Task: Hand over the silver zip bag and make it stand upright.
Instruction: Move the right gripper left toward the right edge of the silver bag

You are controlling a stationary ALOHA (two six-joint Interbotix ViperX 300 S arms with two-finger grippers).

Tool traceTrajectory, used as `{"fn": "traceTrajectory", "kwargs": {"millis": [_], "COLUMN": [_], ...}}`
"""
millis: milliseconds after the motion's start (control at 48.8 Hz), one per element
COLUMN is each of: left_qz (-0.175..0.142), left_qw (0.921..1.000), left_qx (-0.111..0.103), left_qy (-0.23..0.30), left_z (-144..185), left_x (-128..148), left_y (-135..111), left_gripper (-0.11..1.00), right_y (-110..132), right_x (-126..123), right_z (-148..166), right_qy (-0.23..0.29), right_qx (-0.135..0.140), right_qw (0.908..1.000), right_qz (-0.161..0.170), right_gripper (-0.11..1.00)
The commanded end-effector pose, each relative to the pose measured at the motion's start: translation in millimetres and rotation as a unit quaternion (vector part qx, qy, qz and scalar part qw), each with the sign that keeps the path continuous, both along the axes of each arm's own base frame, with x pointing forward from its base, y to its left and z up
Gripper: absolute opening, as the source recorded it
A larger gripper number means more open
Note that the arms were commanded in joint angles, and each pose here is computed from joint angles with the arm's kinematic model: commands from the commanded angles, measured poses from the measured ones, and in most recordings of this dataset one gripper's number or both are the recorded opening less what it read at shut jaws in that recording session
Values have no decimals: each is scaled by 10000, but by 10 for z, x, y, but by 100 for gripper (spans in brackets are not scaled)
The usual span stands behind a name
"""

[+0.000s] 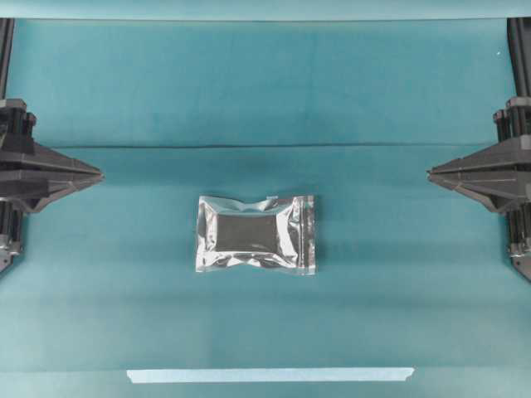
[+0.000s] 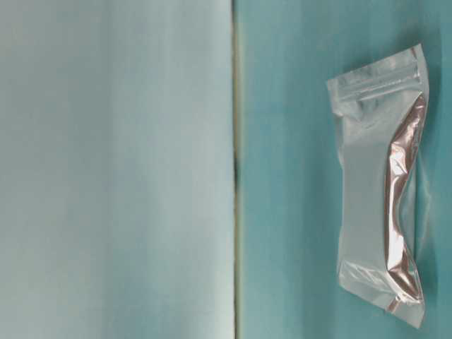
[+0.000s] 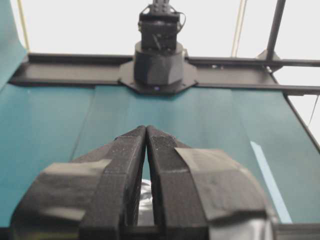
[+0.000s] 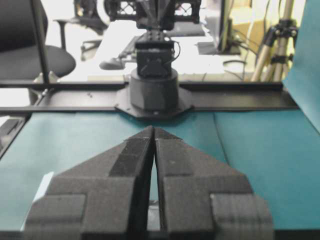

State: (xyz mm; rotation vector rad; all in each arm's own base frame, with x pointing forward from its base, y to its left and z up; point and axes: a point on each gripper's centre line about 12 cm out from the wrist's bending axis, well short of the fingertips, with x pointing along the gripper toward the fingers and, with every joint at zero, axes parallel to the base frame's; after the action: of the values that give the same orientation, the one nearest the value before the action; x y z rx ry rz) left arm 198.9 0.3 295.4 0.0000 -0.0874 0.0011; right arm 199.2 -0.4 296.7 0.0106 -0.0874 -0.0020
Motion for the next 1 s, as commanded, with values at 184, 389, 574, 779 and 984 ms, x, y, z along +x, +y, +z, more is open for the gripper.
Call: {"fn": "traceTrajectory", "kwargs": {"millis": [184,389,574,779,984], "left_qz": [-143,-165,-162,-162,-164], "left_qw": [9996,9998,9996,9993,9991], "left_qx": [73,61,79,81,36], "left_qy": [-246,30,198,313,383], "left_z": [226,238,278,252,226], "left_x": [32,71,89,97,117], "left_y": [-59,-68,-68,-68,-69], "left_gripper": [-1,-1,-1,-1,-1], "right_y": [47,-14,-60,-70,-116], "right_x": [81,200,399,656,774], "right_z": [204,129,-152,-539,-824], "right_qy": [-145,55,570,1233,1404], "right_qx": [1122,2796,4002,4580,5180], "right_qw": [9935,9601,9136,8756,8321], "right_qz": [140,-40,-438,-919,-1399], "right_gripper": [0,0,0,0,1]}}
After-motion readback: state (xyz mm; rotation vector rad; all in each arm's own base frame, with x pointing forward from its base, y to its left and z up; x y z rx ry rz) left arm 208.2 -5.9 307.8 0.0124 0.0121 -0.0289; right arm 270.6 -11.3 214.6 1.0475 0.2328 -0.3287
